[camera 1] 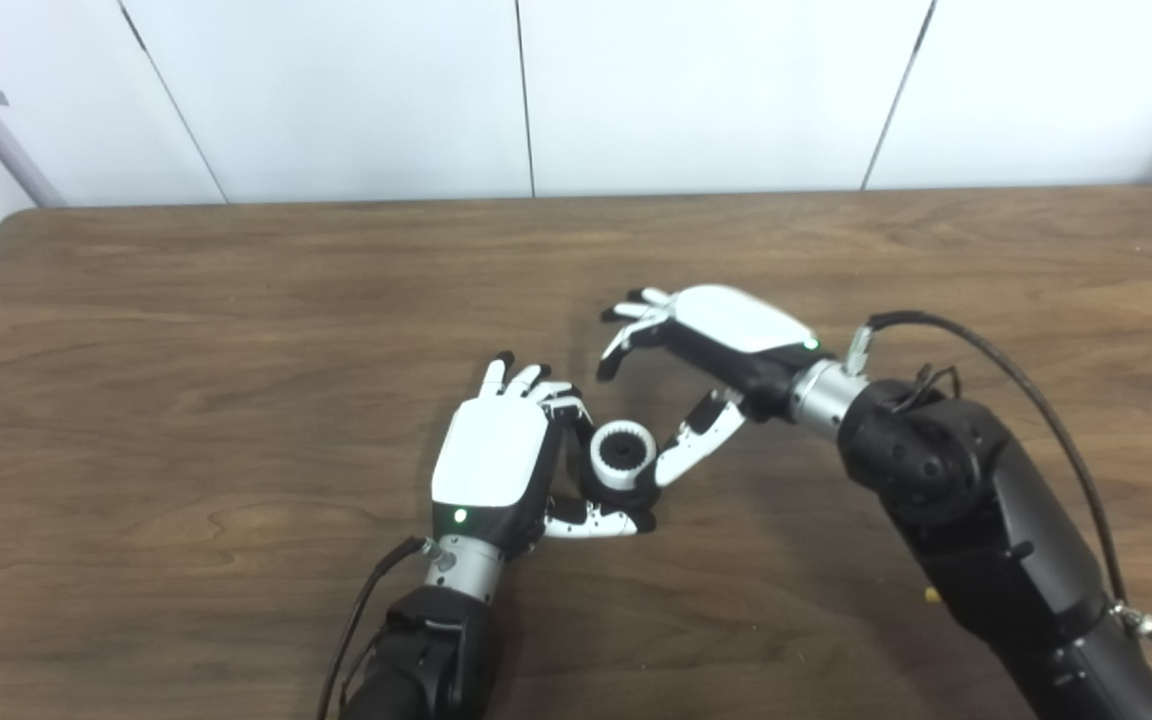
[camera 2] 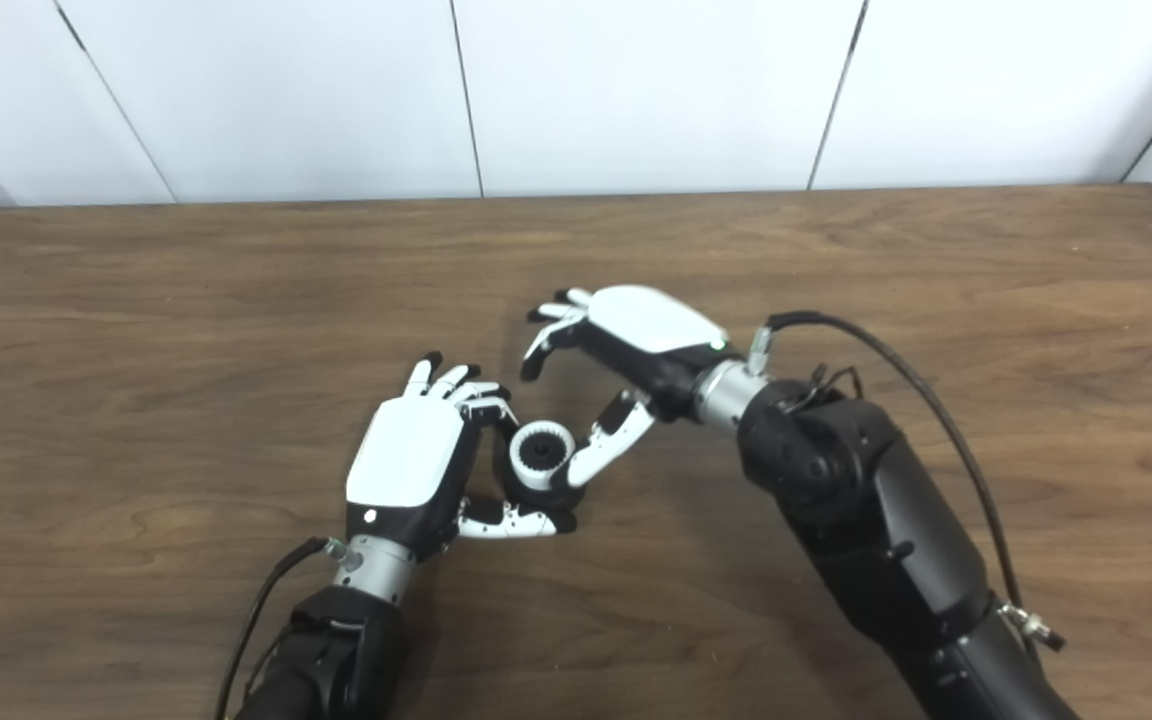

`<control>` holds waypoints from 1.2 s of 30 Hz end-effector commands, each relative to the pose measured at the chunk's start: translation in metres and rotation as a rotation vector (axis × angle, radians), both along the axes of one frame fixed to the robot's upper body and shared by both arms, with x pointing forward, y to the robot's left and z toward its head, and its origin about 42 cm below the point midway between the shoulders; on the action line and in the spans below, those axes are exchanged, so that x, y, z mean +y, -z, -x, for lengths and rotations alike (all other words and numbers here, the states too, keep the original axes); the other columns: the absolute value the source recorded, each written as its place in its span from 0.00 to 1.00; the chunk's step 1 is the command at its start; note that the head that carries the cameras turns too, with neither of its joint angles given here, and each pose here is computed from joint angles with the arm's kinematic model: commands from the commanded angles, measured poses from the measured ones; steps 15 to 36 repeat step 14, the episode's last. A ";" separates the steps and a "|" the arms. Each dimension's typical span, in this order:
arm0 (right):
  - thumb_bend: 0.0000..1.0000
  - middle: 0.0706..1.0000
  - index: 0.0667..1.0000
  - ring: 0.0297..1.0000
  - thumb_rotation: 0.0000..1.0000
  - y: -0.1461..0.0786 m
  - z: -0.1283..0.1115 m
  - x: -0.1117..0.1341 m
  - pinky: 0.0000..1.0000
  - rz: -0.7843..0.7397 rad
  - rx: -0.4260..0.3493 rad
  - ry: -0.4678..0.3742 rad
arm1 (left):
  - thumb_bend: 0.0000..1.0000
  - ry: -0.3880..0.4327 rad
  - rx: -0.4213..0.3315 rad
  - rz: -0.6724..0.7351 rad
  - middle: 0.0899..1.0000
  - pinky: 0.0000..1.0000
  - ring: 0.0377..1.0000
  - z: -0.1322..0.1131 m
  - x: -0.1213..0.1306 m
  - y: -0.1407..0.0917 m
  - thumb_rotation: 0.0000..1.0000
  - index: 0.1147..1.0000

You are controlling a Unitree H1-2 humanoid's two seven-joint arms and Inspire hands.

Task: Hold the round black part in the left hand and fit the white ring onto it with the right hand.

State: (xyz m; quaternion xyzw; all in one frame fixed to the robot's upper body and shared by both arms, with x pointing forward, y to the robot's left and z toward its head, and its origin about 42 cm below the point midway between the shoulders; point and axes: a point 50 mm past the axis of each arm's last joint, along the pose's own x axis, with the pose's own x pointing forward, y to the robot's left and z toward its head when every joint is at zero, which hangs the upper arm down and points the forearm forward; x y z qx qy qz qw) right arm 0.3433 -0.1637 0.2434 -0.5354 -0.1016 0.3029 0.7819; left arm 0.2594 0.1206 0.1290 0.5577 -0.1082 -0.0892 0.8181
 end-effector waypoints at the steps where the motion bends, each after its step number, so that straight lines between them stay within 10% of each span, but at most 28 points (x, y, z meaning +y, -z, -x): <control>1: 1.00 0.92 0.67 1.00 0.33 -0.029 -0.004 -0.011 1.00 -0.020 -0.094 0.012 | 0.53 0.023 0.045 -0.024 0.74 1.00 0.89 0.003 0.001 0.010 0.05 0.42; 14: 1.00 0.92 0.73 1.00 0.41 -0.033 -0.002 -0.061 1.00 -0.051 -0.089 0.127 | 0.53 0.007 0.057 -0.025 0.73 1.00 0.88 0.002 0.012 0.011 0.06 0.42; 36: 1.00 0.92 0.73 1.00 0.41 -0.033 -0.002 -0.061 1.00 -0.051 -0.089 0.127 | 0.53 0.007 0.057 -0.025 0.73 1.00 0.88 0.002 0.012 0.011 0.06 0.42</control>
